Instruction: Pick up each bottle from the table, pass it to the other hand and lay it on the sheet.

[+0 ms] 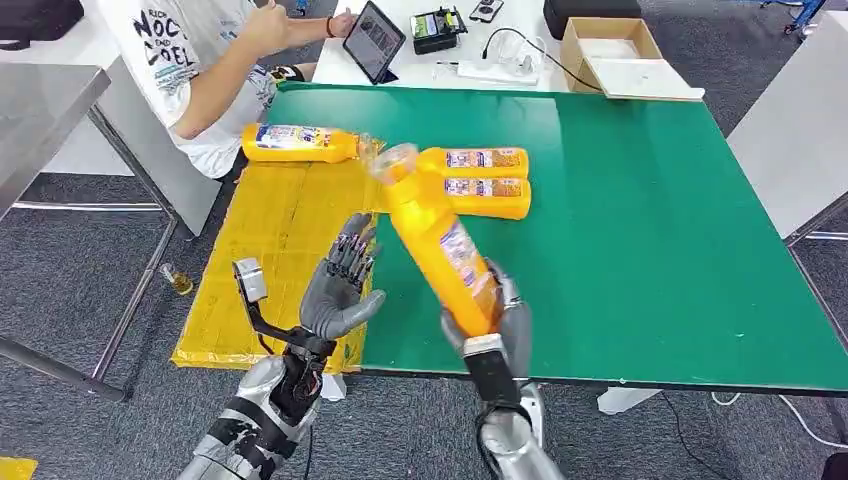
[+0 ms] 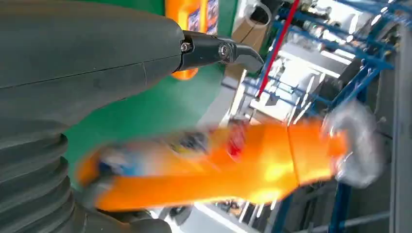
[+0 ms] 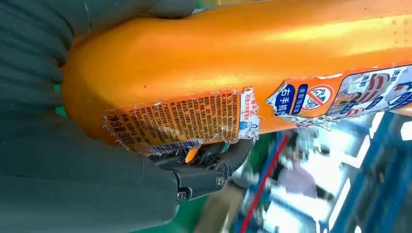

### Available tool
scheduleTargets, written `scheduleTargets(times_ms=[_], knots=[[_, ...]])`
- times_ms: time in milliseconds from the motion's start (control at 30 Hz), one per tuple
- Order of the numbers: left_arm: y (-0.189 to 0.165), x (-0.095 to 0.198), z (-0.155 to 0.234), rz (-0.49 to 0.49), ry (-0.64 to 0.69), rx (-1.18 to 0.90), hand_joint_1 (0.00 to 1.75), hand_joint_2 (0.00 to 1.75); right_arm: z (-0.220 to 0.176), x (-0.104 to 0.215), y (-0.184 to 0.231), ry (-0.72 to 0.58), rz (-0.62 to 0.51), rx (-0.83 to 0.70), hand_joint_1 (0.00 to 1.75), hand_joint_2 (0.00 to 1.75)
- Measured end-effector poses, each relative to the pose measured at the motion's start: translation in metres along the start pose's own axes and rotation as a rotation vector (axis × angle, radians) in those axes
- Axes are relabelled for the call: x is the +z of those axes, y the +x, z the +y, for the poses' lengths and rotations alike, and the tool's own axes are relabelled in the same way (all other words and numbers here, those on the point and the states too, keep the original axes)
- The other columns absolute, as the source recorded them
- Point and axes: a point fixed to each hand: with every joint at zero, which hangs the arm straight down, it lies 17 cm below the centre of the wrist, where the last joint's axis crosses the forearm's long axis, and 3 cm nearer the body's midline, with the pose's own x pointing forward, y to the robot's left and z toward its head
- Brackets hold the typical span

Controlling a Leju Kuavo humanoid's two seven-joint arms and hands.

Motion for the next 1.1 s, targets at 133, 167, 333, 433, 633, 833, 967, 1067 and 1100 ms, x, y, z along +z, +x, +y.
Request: scheduleTargets(times_ms=[133,167,333,433,633,833,967,1067,1100], knots=[[-0.006,-0.003,0.000,0.025,-0.010,-0.004,0.00,1.75,0.050,0.015,0.012,0.113,-0.009,-0.022,1.75,1.75],[-0.008,-0.004,0.001,0.031,-0.006,-0.008,0.00,1.75,0.058,0.017,0.014,0.130,-0.010,-0.029,1.75,1.75],[-0.013,-0.003,0.006,0.049,0.003,-0.011,0.00,1.75,0.084,0.027,0.019,0.200,-0.011,-0.036,1.75,1.75],[-0.014,-0.001,0.008,0.050,0.008,0.012,0.00,1.75,0.091,0.030,0.016,0.224,0.003,-0.048,1.75,1.75],[-0.015,0.003,0.009,0.052,0.001,0.062,0.31,1.75,0.104,0.038,0.008,0.278,0.028,-0.045,1.75,1.75],[-0.017,0.007,0.009,0.059,-0.012,0.066,1.75,1.75,0.107,0.041,0.001,0.297,0.034,-0.023,1.75,1.75],[-0.019,0.007,0.008,0.062,-0.014,0.040,1.75,1.75,0.107,0.042,-0.003,0.305,0.039,-0.008,1.75,1.75],[-0.020,0.007,0.008,0.065,-0.016,0.037,1.75,1.75,0.108,0.043,-0.005,0.310,0.042,-0.004,1.75,1.75],[-0.020,0.007,0.008,0.065,-0.016,0.037,1.75,1.75,0.108,0.043,-0.005,0.311,0.043,-0.004,1.75,1.75]])
